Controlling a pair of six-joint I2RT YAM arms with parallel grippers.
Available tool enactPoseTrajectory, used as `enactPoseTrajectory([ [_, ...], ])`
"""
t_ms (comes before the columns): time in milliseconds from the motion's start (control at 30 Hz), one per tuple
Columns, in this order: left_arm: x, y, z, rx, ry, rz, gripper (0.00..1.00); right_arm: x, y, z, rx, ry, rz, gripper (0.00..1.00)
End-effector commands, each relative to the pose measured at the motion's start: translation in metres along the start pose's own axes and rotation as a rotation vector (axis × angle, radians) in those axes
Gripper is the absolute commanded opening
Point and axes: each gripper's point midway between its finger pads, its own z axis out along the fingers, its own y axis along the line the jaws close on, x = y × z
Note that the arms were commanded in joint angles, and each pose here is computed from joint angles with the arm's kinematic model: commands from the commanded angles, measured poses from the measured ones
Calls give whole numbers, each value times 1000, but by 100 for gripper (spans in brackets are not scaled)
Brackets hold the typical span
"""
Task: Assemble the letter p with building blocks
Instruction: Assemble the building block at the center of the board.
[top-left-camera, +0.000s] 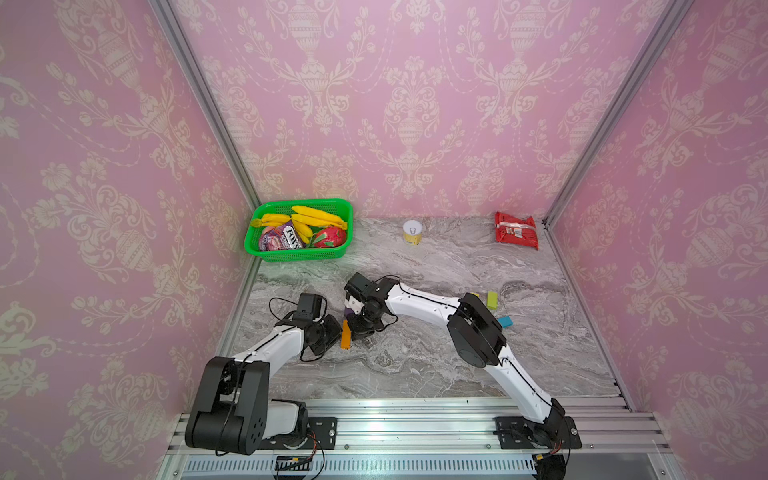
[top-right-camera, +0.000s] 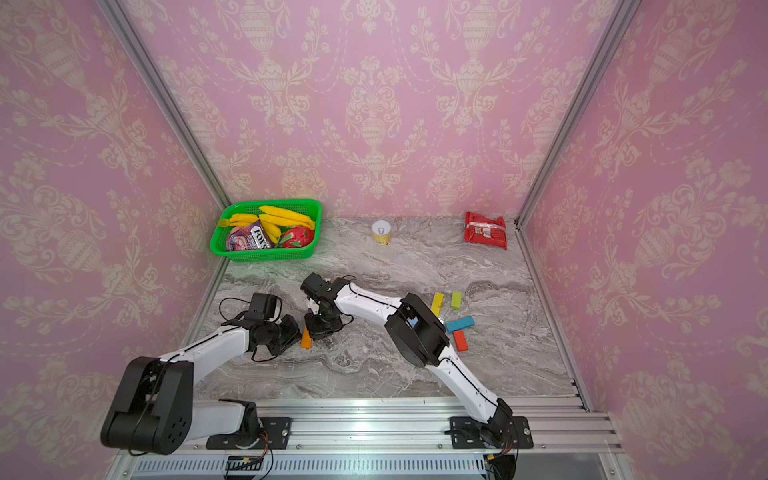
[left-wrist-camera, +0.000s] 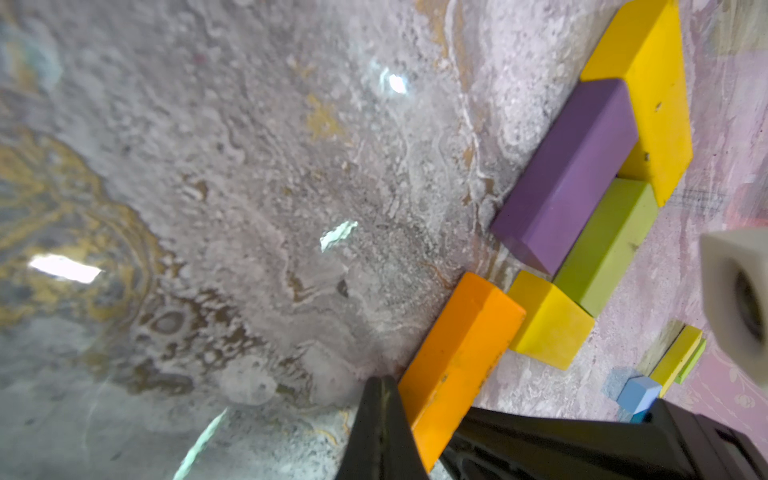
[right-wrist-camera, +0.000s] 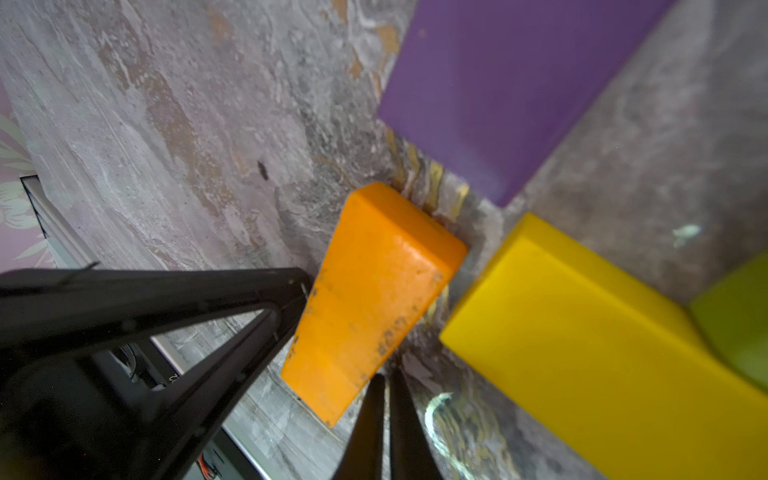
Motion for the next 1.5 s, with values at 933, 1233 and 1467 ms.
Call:
enactPoseTrajectory([
  [933, -8, 9, 9, -67, 13, -2, 0, -16, -10, 2, 1, -8, 35, 10],
  [1233, -7, 9, 12, -68, 23, -3, 0, -17, -11, 1, 5, -10, 40, 9],
  [1467, -7, 8, 14, -65, 29, -3, 0, -18, -13, -1, 7, -12, 43, 10],
])
